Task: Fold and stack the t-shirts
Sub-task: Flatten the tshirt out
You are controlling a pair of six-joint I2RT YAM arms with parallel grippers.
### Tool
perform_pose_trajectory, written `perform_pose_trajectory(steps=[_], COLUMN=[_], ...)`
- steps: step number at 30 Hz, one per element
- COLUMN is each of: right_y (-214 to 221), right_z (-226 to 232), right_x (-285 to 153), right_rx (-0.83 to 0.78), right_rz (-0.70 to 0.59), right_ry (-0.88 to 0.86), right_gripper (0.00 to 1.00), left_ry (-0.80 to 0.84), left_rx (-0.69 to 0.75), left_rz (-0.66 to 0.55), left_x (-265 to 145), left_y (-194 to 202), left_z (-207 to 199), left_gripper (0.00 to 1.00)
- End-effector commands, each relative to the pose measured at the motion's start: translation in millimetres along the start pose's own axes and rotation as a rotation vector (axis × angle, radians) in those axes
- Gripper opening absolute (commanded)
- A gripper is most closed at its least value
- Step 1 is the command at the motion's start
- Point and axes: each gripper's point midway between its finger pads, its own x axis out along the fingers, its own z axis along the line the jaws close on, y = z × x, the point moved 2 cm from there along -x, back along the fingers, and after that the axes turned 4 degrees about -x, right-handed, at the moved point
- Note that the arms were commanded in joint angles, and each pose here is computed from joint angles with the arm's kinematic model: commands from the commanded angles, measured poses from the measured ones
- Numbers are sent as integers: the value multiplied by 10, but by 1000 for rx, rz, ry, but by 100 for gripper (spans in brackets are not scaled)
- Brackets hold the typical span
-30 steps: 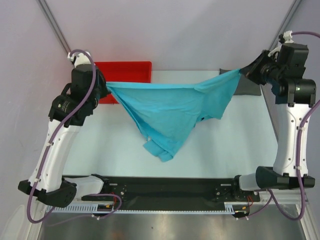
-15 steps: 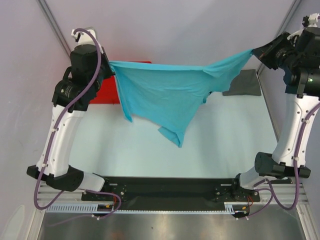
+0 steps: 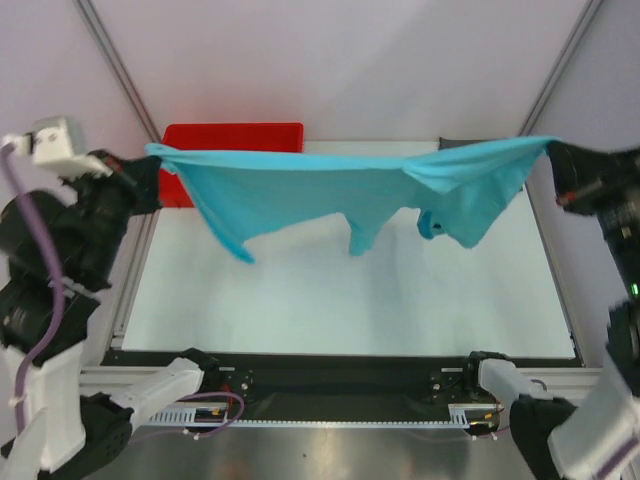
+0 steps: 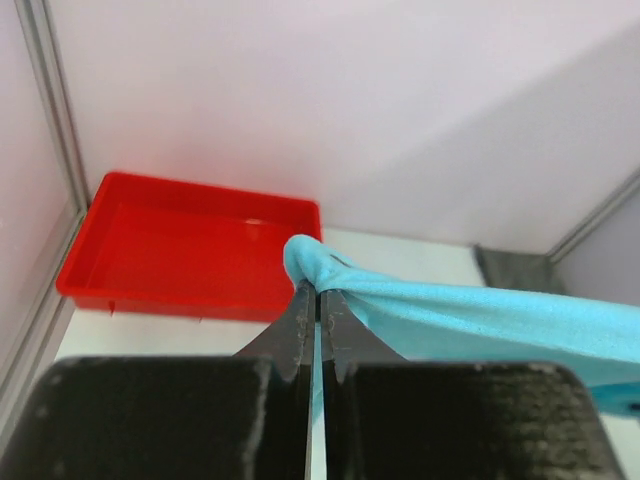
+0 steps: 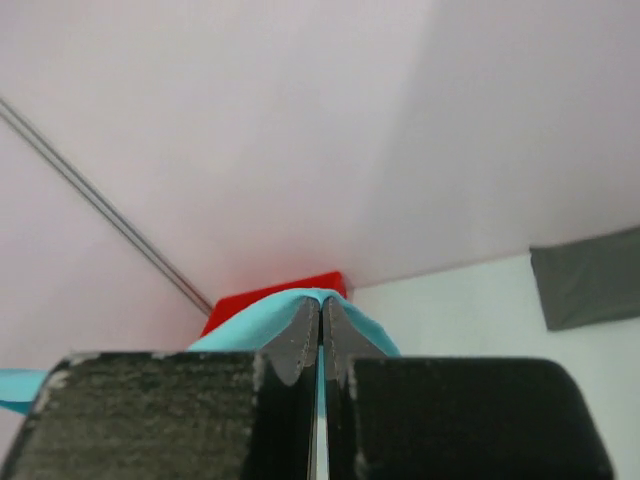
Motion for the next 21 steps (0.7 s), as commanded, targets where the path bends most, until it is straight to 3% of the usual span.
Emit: perform_pose_trajectory(steps=[1,4,8,15,21], right_y=[-276,-336,-287,156,834], right_z=[99,189,142,-286,-891], right_x=[-557,-882,-852,-11,1115], right_rx=[-68,-77,-79,-32,25], right_rz=[-189,-270,-255,-99,76], right_ry=[17,-8,5,87,181], right_gripper=[0,0,0,0,0], left_ry=[81,164,214,84,-104], left_rx=[3,10,32,93,222], left_rz=[-96,-116,-74,55,235], left_x=[-324,-489,-427,149,1093], left_y=[-212,-238,-39,601,1520], left_z=[-8,-66,-137,-53,105], left_gripper=[0,0,0,0,0])
